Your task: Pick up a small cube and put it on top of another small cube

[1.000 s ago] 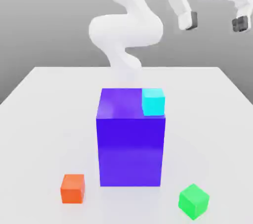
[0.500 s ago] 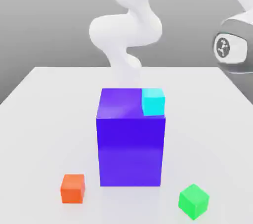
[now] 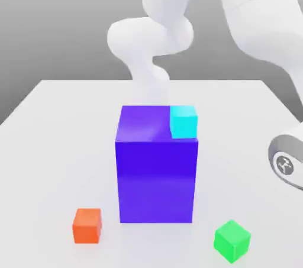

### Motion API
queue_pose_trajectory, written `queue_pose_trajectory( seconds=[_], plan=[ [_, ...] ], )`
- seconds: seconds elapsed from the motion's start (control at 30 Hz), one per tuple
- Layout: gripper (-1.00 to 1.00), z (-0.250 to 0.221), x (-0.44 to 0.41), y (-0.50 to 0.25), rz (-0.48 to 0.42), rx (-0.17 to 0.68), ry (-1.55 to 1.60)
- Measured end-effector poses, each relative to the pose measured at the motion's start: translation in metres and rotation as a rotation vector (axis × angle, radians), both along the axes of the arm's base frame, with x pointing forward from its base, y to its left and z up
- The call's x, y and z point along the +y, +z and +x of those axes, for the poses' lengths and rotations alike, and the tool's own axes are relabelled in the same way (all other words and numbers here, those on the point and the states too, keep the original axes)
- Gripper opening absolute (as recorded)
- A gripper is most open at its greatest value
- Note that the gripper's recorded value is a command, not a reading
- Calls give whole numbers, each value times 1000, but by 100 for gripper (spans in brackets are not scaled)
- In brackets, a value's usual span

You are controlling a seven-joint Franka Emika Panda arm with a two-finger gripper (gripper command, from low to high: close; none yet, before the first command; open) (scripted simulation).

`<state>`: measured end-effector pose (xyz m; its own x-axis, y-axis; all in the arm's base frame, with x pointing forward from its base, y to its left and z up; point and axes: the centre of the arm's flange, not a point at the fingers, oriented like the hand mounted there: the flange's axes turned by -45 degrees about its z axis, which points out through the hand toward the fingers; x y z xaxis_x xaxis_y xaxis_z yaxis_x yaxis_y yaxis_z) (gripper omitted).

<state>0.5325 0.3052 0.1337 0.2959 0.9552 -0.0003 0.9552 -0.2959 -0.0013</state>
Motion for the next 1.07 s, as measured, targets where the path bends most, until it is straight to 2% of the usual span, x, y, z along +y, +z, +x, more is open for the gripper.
queue_pose_trajectory(
  seconds=[0.17, 0.63, 0.8, 0.97, 1.0, 1.07],
  plan=[
    [-100, -3, -7, 58, -6, -3, 36],
    [-100, -54, -103, 102, -33, -8, 476],
    [-100, -79, -135, 109, -6, -1, 627],
    [-100, -83, -140, 56, 0, 0, 653],
    [100, -83, -141, 48, 0, 0, 653],
    [100, -83, -141, 48, 0, 0, 653]
  ],
)
